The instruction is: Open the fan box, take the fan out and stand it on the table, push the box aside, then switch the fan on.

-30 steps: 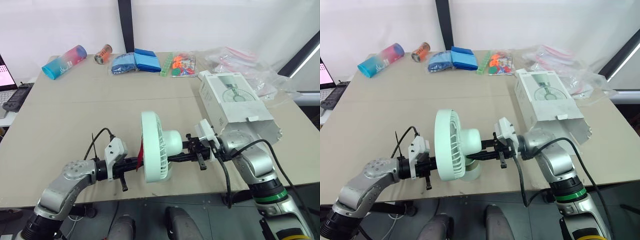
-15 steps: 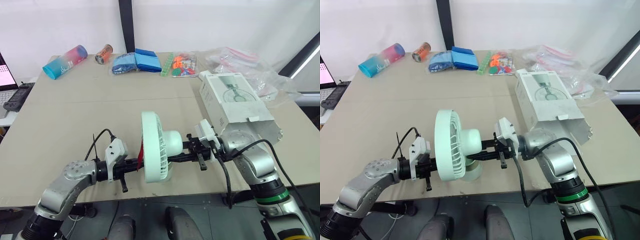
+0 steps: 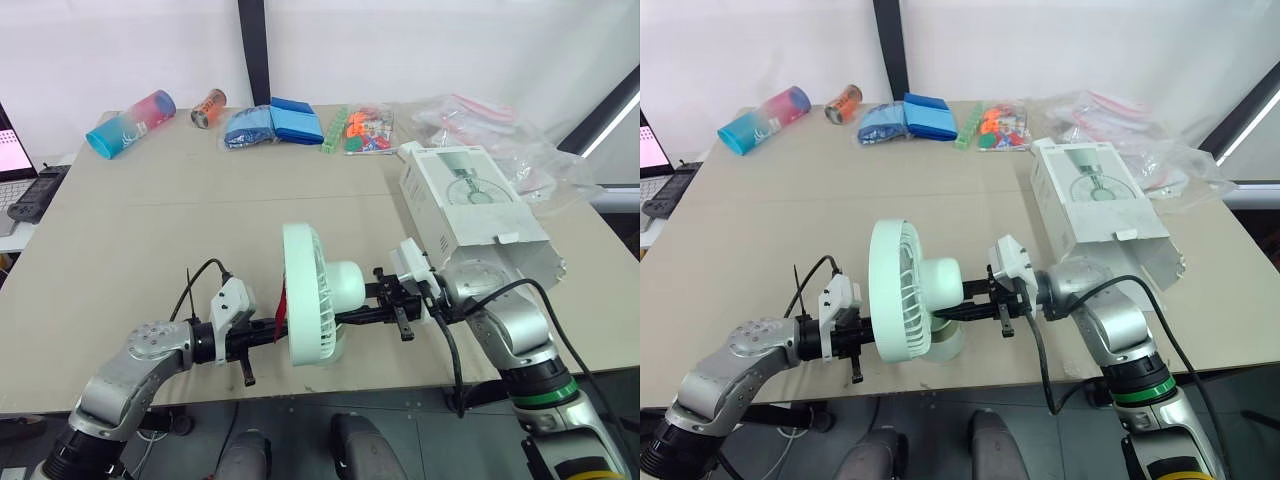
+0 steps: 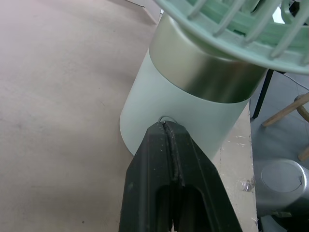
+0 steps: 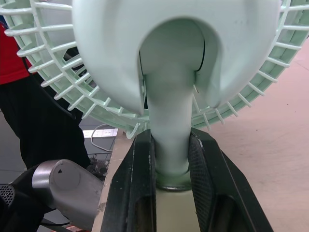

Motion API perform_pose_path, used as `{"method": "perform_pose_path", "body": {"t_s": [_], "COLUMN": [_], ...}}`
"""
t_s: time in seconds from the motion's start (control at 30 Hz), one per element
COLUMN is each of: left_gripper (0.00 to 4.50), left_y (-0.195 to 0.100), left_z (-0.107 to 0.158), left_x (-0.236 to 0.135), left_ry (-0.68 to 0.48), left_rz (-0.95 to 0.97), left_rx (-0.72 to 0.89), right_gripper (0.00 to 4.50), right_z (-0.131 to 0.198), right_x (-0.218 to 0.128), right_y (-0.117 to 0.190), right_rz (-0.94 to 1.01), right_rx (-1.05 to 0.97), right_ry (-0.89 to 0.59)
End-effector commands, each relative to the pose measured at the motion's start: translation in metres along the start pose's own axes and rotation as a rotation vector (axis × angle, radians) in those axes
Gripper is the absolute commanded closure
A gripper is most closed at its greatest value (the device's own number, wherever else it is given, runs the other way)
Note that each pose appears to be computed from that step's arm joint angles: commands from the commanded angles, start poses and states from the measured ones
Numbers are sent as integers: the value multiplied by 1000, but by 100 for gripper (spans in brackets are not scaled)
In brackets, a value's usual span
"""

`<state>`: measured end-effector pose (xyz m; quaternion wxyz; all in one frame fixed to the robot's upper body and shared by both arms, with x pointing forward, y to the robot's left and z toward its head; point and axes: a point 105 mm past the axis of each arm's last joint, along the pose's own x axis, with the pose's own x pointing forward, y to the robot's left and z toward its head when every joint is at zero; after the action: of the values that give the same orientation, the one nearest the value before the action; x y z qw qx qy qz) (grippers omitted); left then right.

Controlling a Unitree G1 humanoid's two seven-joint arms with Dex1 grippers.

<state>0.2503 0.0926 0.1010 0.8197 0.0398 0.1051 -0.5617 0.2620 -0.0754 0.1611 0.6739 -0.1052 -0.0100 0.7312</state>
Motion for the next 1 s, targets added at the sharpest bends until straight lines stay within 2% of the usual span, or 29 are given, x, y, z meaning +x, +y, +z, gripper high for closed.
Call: {"method": "perform_pose_path", "body": {"t_s": [0.03,0.53,0.77,1.0], "left_gripper": [444,444,444,444], "left_y": [-12,-10,1,1], "left_z": [8,9,18,16], "left_x": [5,3,-18,-38], "left_ry": [-26,-33,-98,-73], "left_rz": [-54,-32,38,49], "left_rx": [20,32,114,129], "right_gripper": [414,414,414,414], "right_z": [2,0,-1,-3], "right_x": [2,1,1,-2], "right_y": [2,2,1,-1], "right_rz": [7,8,-2,-13], "right_rx": [-20,-18,-13,-14], "right_ry": [9,13,9,7]}}
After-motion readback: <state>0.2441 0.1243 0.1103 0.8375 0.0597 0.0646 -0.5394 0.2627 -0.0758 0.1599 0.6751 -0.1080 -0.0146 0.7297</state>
